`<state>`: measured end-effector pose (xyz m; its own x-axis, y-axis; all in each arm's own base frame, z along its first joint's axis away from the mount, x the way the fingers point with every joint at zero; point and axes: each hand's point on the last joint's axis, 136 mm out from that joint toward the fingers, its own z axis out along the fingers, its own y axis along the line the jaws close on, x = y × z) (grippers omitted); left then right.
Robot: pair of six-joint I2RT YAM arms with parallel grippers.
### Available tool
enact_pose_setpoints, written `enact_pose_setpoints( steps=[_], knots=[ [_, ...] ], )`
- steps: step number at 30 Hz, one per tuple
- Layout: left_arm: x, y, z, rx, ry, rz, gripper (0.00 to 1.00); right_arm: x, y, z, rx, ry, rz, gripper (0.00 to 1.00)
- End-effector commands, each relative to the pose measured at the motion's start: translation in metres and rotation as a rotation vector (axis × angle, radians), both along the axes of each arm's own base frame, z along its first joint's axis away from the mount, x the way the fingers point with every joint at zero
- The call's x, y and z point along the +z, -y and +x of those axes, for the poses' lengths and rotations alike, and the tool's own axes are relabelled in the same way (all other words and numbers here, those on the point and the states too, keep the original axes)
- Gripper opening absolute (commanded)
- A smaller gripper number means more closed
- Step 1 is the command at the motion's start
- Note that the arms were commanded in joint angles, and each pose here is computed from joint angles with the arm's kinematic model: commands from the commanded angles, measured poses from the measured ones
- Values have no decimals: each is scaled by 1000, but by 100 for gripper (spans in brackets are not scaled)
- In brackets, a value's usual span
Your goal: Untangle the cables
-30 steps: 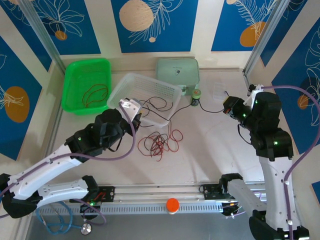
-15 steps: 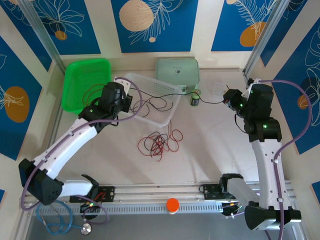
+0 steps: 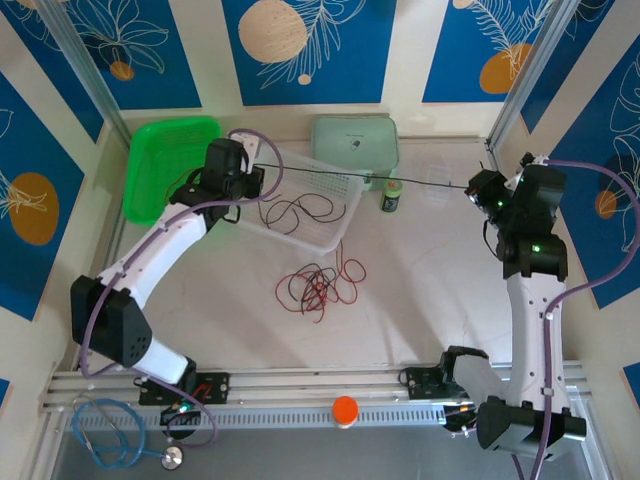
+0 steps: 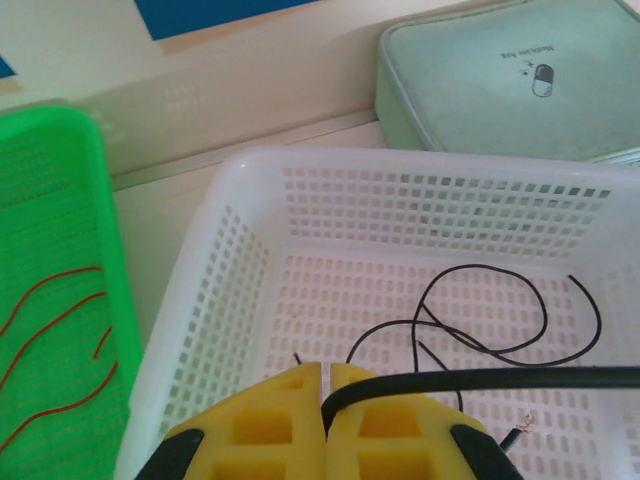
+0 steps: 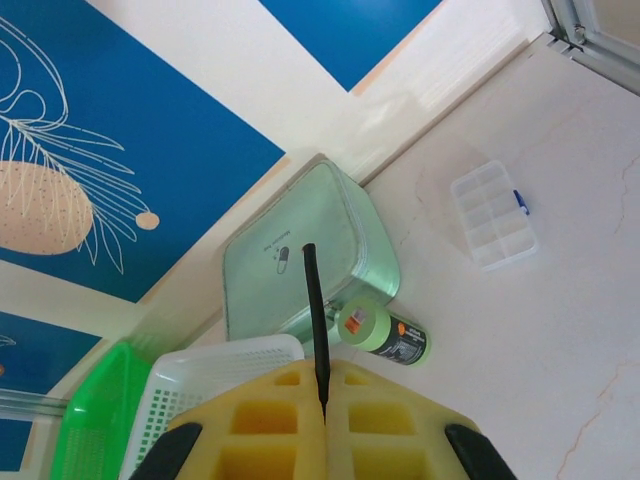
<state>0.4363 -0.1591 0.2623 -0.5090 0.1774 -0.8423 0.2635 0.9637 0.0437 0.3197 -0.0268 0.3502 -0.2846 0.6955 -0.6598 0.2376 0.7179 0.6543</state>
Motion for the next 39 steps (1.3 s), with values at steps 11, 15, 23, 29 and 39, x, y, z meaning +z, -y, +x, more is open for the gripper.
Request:
enact_pose_setpoints(
  steps=[11,15,23,29,39],
  knots=[
    [-32,-12,38,95,-46,-68,0,2,-86,52,293,42,-103,0],
    [-58,-9,46,116,-94,-78,0,-16,-157,77,480,7,-144,0],
    [-106,13,58,95,-205,-166,11,-78,-274,114,744,-130,-200,0],
    [-104,20,56,78,-211,-184,51,-139,-312,130,801,-280,-172,0],
    [-16,19,28,20,-110,-140,75,-193,-353,135,881,-425,-149,32]
  ],
)
